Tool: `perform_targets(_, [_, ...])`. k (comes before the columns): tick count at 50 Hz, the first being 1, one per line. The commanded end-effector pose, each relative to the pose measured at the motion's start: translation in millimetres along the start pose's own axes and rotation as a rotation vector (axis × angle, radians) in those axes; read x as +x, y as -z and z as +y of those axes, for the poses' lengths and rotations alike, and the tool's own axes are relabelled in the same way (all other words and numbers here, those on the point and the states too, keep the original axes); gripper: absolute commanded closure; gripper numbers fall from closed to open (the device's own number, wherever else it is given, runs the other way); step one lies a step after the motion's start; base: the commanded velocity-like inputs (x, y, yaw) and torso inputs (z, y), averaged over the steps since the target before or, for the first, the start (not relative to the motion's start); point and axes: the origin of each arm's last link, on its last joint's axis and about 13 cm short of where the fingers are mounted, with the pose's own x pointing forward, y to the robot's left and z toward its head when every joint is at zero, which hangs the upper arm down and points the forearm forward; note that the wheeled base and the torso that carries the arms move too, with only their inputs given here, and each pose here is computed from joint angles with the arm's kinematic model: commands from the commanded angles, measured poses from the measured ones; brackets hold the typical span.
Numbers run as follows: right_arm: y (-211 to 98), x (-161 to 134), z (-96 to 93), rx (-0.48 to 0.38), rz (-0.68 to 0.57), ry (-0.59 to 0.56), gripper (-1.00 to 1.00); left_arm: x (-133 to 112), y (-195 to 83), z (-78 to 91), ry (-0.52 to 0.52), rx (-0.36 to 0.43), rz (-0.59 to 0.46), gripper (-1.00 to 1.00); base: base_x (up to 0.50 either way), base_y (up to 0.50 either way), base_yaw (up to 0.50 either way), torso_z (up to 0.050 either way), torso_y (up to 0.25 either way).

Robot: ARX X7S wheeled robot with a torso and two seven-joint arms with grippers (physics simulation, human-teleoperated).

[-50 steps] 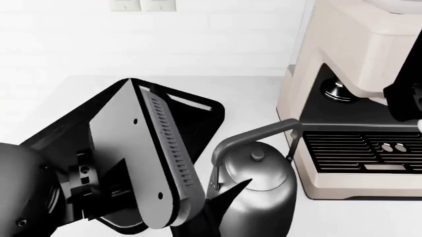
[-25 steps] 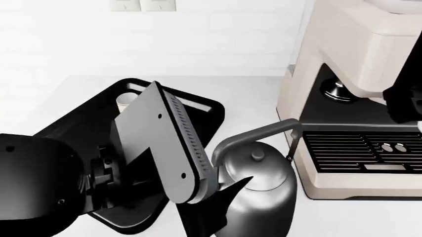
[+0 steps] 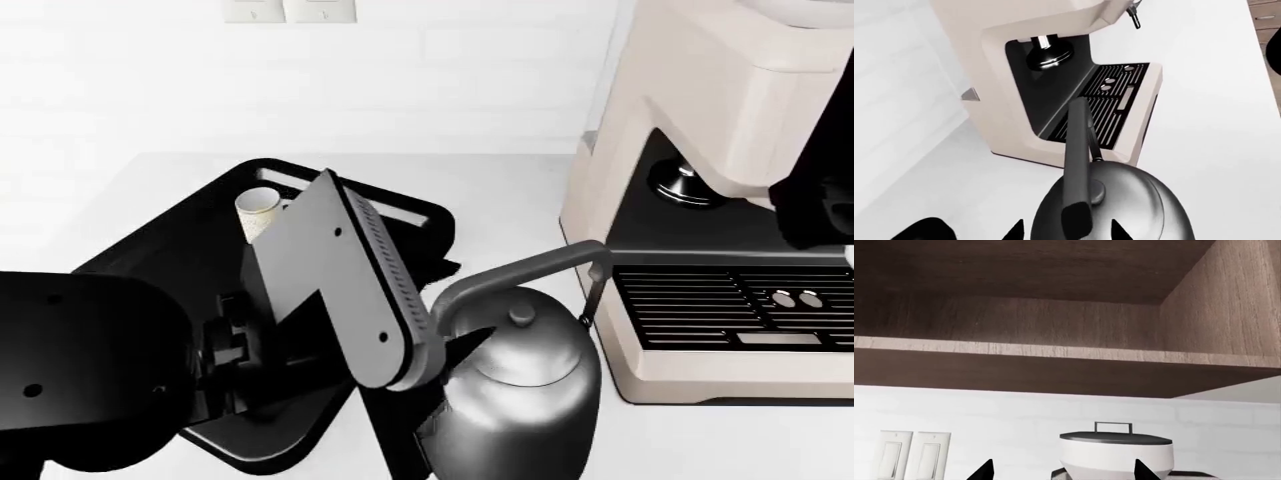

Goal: Pick the kettle from the counter and place it on the tray. Then pick the mug from the cabinet and place it on the tray. Then close the cabinet doors.

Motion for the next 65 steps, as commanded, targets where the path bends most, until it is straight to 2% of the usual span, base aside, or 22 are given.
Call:
perform_targets(1, [1.4,-0.1,-0.1,0.000,0.003,0.002,-1.00,1.3,2.1,0.4,0.001,-0.018,-0.008,1.00,0.00,0.00,0.00,0.000,0.000])
perform_targets(21, [2.9,0.2,0.1,-0.001,0.004,0.004,-1.00,0.3,1.1,3.2,-0.022,-0.025,-0.029,1.00,0.00,0.00,0.00,0.000,0.000])
perform_targets(30, [3.4,0.2,0.3,-0.002,0.003,0.004,-1.00,-7.1,-34.5,17.9,-0.185,-0.018,-0.213,1.00,0.00,0.00,0.00,0.001,0.001])
perform_targets(35, [2.9,0.2,0.1,-0.002,0.001,0.005,-1.00,-10.5,-49.1,22.1,-0.243,-0.011,-0.283,1.00,0.00,0.00,0.00,0.002,0.002])
perform_targets(53, [2.9,-0.4,-0.5,-0.002,0.000,0.011,-1.00,-15.4,-58.1,30.7,-0.313,-0.021,-0.328,1.00,0.00,0.00,0.00,0.001,0.003])
perform_targets(59, [3.3,-0.3,-0.2,-0.001,0.001,0.010,-1.00,-16.7,-64.2,37.0,-0.389,-0.028,-0.363,1.00,0.00,0.00,0.00,0.002,0.003])
perform_targets(65, [3.6,-0.3,-0.6,-0.001,0.001,0.012,-1.00,-18.0,-73.4,47.9,-0.513,-0.043,-0.434,1.00,0.00,0.00,0.00,0.002,0.003])
